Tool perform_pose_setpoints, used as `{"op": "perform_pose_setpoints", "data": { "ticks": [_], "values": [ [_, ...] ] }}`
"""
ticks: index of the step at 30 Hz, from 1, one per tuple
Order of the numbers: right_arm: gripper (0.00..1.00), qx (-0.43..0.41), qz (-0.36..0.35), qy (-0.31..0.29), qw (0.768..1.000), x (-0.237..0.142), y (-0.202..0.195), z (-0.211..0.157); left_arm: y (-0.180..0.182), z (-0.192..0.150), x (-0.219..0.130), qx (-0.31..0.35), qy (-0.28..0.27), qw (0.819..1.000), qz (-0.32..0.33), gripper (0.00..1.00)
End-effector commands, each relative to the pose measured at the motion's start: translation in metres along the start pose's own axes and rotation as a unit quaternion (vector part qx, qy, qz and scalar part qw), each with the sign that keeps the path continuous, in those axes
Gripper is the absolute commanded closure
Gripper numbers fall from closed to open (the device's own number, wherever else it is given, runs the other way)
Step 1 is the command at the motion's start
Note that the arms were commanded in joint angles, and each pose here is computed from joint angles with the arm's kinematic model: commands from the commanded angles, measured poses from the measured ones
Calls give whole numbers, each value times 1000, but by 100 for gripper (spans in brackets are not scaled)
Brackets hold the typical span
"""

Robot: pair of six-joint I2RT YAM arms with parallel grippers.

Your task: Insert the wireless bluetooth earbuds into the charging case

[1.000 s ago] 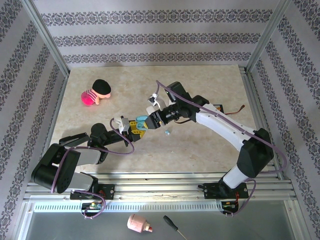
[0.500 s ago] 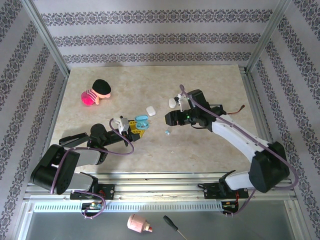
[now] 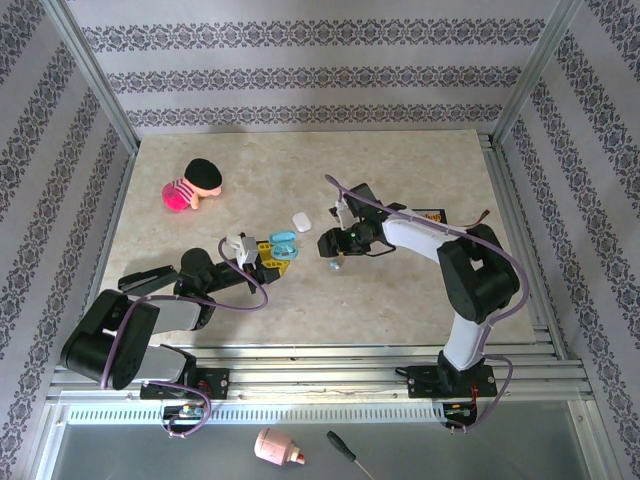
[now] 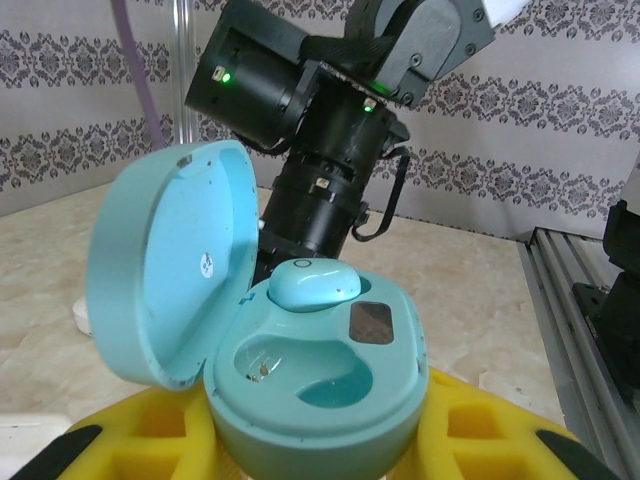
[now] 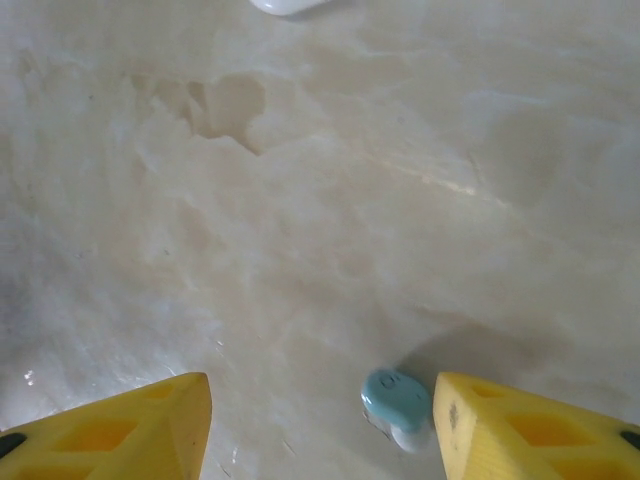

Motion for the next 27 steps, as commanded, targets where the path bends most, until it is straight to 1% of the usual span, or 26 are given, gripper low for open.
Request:
{"op": "perform_pose_setpoints", "data": {
  "ticks": [1,6,12,27],
  "values": [
    [40,-28,45,1,999,5,10,10,-2,11,-3,28,-20,999,0,67],
    [40,-21,72,16,997,15,5,10,-2,13,-4,27,-21,999,-1,67],
    [40,-9,79,25,997,23,-6,3,-3,15,-4,28,-18,999,-2,67],
    [43,19,116,41,992,21,-19,-19,-4,16,-4,27,-20,999,-4,67]
  ]
}}
Point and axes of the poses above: each hand's point on the last joint's axis, 136 mm out from that joint toward the fingers, its own x axis out along the fingers, its own y axis along the line the jaws close on, z = x × y, the point moved 5 cm from there along -x, back along the fingers, and after that the axes turned 3 degrees about x, right-handed, at the moved point
